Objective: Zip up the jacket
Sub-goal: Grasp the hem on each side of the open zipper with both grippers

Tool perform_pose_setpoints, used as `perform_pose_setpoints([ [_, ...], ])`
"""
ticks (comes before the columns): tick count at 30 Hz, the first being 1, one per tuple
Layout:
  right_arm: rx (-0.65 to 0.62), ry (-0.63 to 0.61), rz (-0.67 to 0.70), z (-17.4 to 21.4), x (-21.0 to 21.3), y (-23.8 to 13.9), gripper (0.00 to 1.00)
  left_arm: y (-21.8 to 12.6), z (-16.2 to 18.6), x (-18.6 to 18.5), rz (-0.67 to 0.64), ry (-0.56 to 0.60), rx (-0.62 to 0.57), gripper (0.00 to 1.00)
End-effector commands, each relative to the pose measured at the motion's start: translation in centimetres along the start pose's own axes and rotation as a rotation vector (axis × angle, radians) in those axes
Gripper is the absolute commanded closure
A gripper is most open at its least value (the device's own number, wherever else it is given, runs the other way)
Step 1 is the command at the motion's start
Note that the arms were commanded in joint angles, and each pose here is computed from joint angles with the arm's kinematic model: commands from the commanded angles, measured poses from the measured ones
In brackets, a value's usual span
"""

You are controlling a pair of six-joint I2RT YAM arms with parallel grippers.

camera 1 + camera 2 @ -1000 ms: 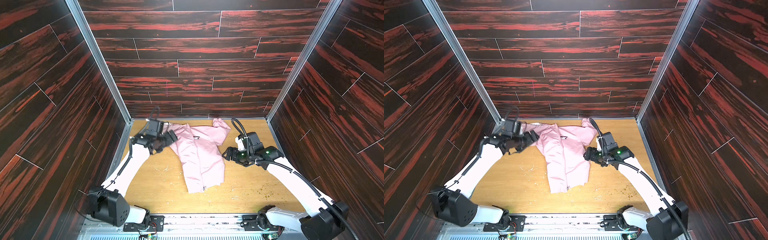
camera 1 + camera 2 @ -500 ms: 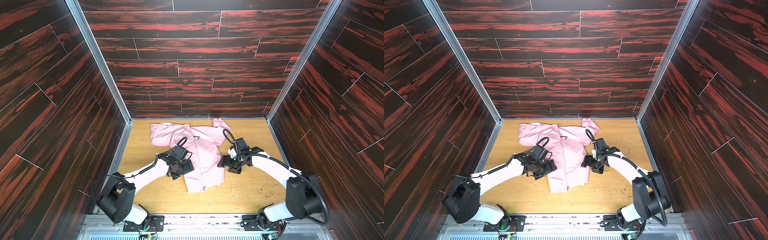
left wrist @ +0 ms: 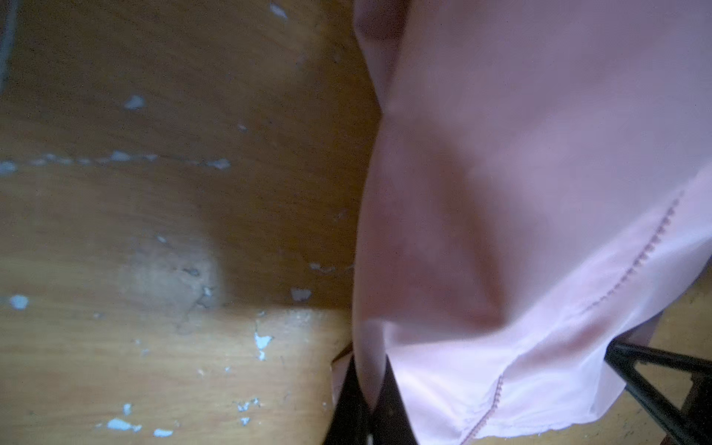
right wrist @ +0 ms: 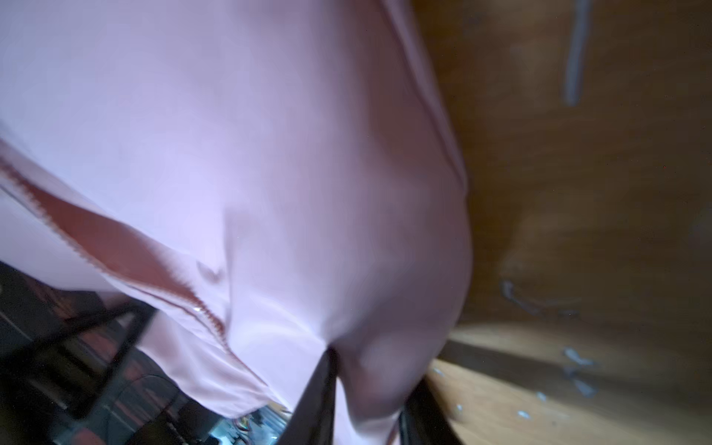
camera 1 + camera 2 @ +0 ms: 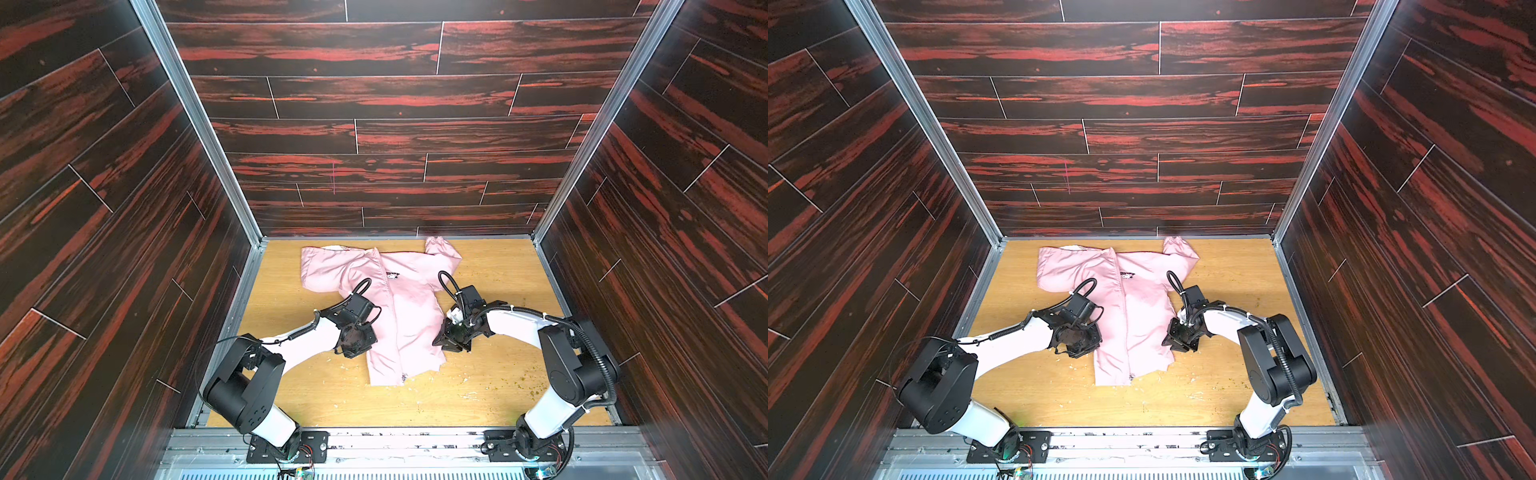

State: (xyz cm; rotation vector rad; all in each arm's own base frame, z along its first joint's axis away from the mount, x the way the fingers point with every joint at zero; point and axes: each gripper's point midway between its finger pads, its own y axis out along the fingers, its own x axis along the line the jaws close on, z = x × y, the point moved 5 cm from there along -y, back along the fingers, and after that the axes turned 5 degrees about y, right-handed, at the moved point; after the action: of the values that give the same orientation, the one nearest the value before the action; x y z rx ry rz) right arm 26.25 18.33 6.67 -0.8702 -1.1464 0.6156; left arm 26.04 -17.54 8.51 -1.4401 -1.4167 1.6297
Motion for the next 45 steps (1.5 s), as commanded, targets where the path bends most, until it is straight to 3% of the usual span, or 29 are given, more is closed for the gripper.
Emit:
perform_pose_setpoints([
  [1, -0.034, 0.01, 0.001, -0.4, 0.1, -1.0, 0.83, -1.1, -0.9, 1.6, -0.024, -0.029, -0.035, 1.0],
  [7, -0.071, 0.046, -0.01, -1.2, -0.7, -2.6, 0.97, -2.3, -1.8, 2.9, -0.035, -0.044, -0.047, 1.0],
  [15, -0.069, 0.057, -0.035, -1.2, -0.8, -2.7, 0.98, -2.1, -2.1, 3.2, -0.022, -0.055, -0.032, 1.0],
  [18, -0.06, 0.063, -0.03, -1.0, -1.1, -2.5, 0.93, -2.2, -2.1, 3.2, -0.027, -0.055, -0.034, 1.0],
  [21, -0.078, 0.055, -0.014, -0.8, -1.2, -3.1, 0.79, -2.9, -2.0, 3.4, -0.039, -0.049, -0.049, 0.9],
  [25, -0.141, 0.022, 0.022, -0.8, -1.1, -4.8, 0.51, -5.0, -2.1, 3.5, -0.044, -0.037, -0.089, 0.68],
  [29, -0.19, -0.023, 0.024, -0.7, -0.2, -6.9, 0.39, -7.5, -1.7, 3.7, -0.051, -0.021, -0.12, 0.48],
  [32, -0.211, -0.051, 0.019, -0.3, 0.4, -8.1, 0.36, -9.0, -1.1, 4.0, -0.06, -0.011, -0.126, 0.38],
  [38, -0.19, -0.105, -0.053, 1.6, 2.5, -9.1, 0.39, -10.1, 1.2, 4.4, -0.01, -0.028, -0.083, 0.38],
  [45, -0.035, -0.23, -0.077, 6.5, 7.2, -4.8, 0.44, -9.4, 5.7, 3.1, 0.122, -0.077, 0.019, 0.36],
])
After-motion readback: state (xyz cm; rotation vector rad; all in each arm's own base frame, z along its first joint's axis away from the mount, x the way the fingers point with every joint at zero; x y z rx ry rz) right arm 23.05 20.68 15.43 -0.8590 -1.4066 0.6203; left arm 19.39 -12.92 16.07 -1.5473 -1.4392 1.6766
